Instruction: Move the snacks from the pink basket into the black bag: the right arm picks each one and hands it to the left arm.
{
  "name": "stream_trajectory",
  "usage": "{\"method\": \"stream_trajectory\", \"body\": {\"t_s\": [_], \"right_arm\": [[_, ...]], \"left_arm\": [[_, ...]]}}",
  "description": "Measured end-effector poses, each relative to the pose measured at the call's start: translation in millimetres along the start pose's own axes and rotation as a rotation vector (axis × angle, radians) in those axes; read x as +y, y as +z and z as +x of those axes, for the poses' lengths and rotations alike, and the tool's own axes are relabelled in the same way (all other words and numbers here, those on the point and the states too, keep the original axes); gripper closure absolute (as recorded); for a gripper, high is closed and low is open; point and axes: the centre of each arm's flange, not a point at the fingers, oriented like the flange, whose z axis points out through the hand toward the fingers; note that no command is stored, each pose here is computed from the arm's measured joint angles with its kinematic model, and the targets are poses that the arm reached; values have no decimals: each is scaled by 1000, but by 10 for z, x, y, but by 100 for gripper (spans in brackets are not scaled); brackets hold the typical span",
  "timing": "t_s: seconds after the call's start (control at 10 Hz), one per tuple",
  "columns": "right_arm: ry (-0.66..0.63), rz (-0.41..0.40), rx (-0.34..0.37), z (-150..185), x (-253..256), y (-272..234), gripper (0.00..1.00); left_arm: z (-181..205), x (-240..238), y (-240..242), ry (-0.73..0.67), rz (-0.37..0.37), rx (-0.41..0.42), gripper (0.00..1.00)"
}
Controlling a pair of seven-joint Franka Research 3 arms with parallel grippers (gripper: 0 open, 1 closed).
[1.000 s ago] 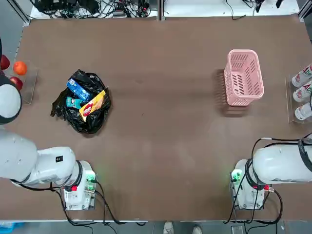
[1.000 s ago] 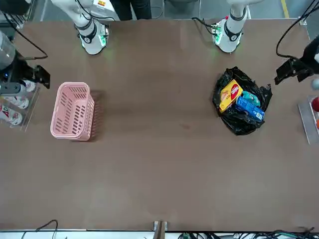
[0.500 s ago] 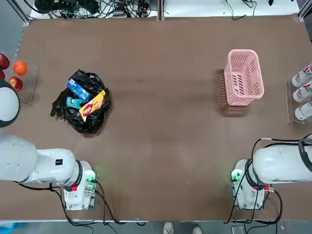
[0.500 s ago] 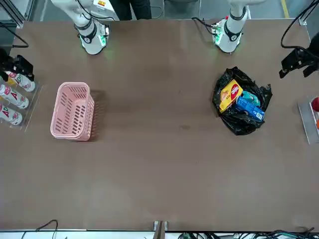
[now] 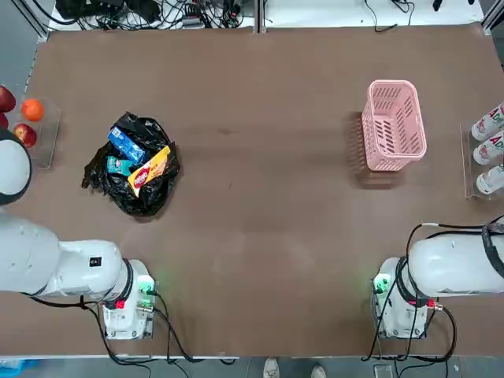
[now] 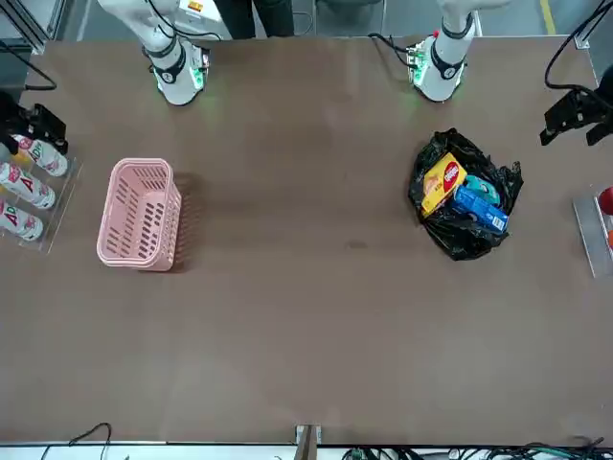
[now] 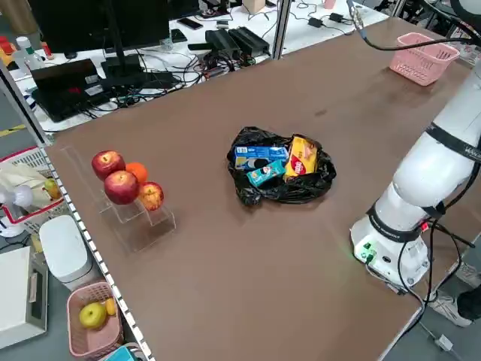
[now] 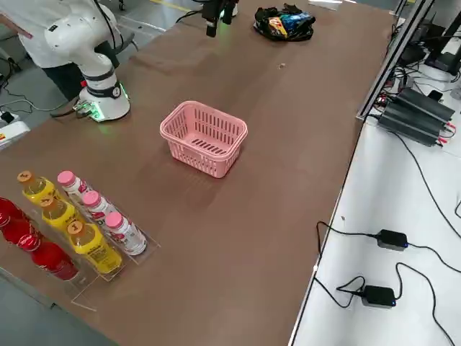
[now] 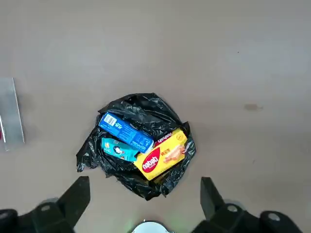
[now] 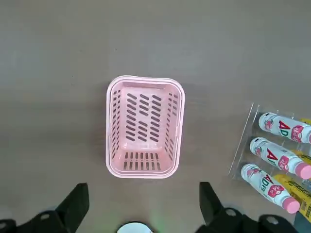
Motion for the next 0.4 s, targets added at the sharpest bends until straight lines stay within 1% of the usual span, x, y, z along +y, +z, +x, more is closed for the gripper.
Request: {"method": "stream_trajectory", "body": {"t_s": [0.3, 0.4], "right_arm": [[1, 2, 1, 0, 5, -5, 0], [1, 2, 18, 18, 7, -19, 0]], "left_arm": [[1, -70, -2, -12, 0, 0, 0], [1, -78, -2, -13, 0, 0, 0]]}}
